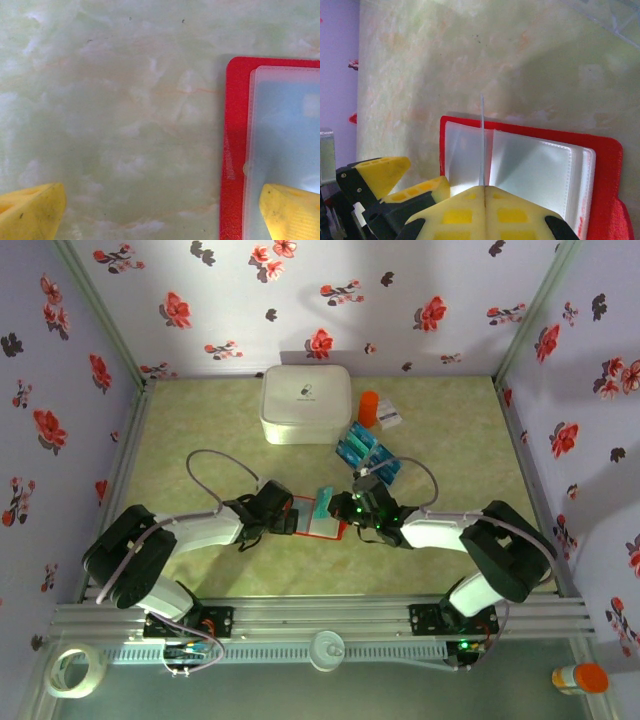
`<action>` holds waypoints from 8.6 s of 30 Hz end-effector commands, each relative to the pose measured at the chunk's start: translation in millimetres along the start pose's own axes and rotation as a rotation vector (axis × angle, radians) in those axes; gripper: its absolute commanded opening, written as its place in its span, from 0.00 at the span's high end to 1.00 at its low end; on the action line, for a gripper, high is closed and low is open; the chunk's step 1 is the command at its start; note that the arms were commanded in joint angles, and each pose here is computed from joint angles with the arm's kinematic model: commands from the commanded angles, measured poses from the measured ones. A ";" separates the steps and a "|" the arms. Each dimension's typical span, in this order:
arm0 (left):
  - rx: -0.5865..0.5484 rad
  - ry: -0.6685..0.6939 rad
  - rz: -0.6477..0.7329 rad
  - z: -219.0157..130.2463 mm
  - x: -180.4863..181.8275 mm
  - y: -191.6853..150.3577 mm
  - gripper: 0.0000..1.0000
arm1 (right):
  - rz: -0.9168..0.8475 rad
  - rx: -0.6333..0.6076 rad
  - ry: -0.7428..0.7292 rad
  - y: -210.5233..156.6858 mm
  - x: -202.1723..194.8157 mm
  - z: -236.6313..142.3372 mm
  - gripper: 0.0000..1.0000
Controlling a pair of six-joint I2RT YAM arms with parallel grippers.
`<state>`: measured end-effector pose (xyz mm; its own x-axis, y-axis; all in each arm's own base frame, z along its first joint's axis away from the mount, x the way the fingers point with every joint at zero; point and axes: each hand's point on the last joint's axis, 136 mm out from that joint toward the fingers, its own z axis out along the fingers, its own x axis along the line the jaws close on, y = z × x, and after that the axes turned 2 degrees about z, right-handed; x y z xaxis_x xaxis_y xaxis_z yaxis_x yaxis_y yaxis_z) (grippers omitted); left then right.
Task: Put the credit cards into the card holder
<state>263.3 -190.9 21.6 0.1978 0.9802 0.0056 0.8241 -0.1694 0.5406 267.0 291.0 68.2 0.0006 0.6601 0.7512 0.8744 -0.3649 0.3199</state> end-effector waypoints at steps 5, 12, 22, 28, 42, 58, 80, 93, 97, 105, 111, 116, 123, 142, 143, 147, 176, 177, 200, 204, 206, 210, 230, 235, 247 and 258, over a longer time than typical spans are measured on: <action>0.054 0.042 -0.002 1.9 14.0 -18.9 0.00 | 0.045 -0.038 0.026 4.0 -1.8 8.1 1.00; 0.052 0.040 -0.004 1.3 14.0 -18.7 0.00 | 0.065 -0.030 0.040 -1.4 -2.9 15.7 1.00; 0.051 0.039 -0.005 0.8 14.2 -19.5 0.00 | 0.081 -0.026 0.029 -9.9 -11.6 16.4 1.00; 0.049 0.038 -0.007 0.5 14.2 -19.4 0.00 | 0.102 -0.021 0.044 -17.3 -14.9 17.1 1.00; 0.046 0.037 -0.006 -0.3 14.5 -19.1 0.00 | 0.135 -0.009 0.039 -32.7 -22.2 18.1 1.00; 0.042 0.035 -0.007 -0.7 14.3 -18.0 0.00 | 0.153 -0.011 -0.053 -42.9 -39.1 8.4 1.00; 0.039 0.034 -0.011 -1.4 14.7 -18.5 0.00 | 0.154 0.050 -0.063 -54.8 -36.5 18.8 1.00; 0.036 0.034 -0.011 -0.8 15.2 -19.2 0.00 | 0.136 0.080 -0.085 -56.5 -31.4 13.6 1.00; 0.037 0.033 -0.012 -0.8 15.1 -19.6 0.00 | 0.136 0.096 -0.093 -58.7 -31.2 14.1 1.00; 0.037 0.034 -0.013 -1.0 15.5 -19.8 0.00 | 0.136 0.114 -0.112 -60.6 -31.5 14.6 1.00; 0.037 0.033 -0.013 -1.2 15.5 -20.1 0.00 | 0.132 0.132 -0.132 -62.5 -31.8 17.3 1.00; 0.037 0.034 -0.013 -1.0 15.8 -20.5 0.00 | 0.125 0.155 -0.137 -64.6 -30.0 25.5 1.00; 0.035 0.033 -0.014 -1.5 16.2 -20.7 0.00 | 0.083 0.225 -0.140 -71.8 -22.2 39.9 1.00; 0.028 0.028 -0.024 -3.9 16.7 -20.6 0.00 | -0.171 0.245 -0.186 -35.6 17.8 21.7 0.92; 0.029 0.029 -0.021 -3.8 17.2 -21.3 0.00 | -0.173 0.247 -0.189 -35.8 17.7 24.4 0.92; 0.028 0.028 -0.022 -3.8 17.2 -21.5 0.00 | -0.171 0.261 -0.201 -37.8 14.5 34.3 0.94; -0.019 0.034 -0.102 -25.4 21.4 12.2 0.00 | -0.160 0.303 -0.229 -43.2 11.2 59.3 1.00; -0.014 0.036 -0.100 -23.7 21.8 11.0 0.00 | -0.160 0.301 -0.227 -42.1 12.6 58.6 0.99; 0.046 0.054 -0.084 -2.3 28.4 -21.9 0.00 | -0.212 0.288 -0.260 -33.8 13.3 46.1 0.95; 0.042 0.052 -0.085 -2.8 28.8 -21.8 0.00 | -0.214 0.298 -0.273 -34.9 9.8 50.9 0.95; 0.041 0.051 -0.086 -3.2 28.7 -21.8 0.00 | -0.215 0.305 -0.279 -36.9 7.5 53.3 0.95; 0.039 0.048 -0.087 -2.8 28.4 -22.0 0.00 | -0.215 0.329 -0.285 -40.5 5.5 59.8 0.96; 0.022 0.035 -0.096 -7.2 27.4 -18.3 0.00 | -0.218 0.306 -0.229 -31.5 30.2 50.8 0.95; 0.018 0.034 -0.094 -8.9 27.0 -16.2 0.00 | -0.208 0.246 -0.227 -7.9 30.3 30.6 0.94; -0.049 0.017 -0.093 -42.6 26.9 18.7 0.00 | -0.203 0.207 -0.290 14.7 -0.9 -3.4 0.93; -0.098 -0.109 -0.125 -70.1 -2.5 53.6 0.00 | -0.232 0.220 -0.315 18.2 -7.9 -4.5 0.93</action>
<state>272.7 -187.9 101.8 0.1417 0.9816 -0.1280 0.7833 -0.0321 0.6208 278.4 284.9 67.6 -0.0756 0.8726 0.4826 0.9568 -0.0727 0.2814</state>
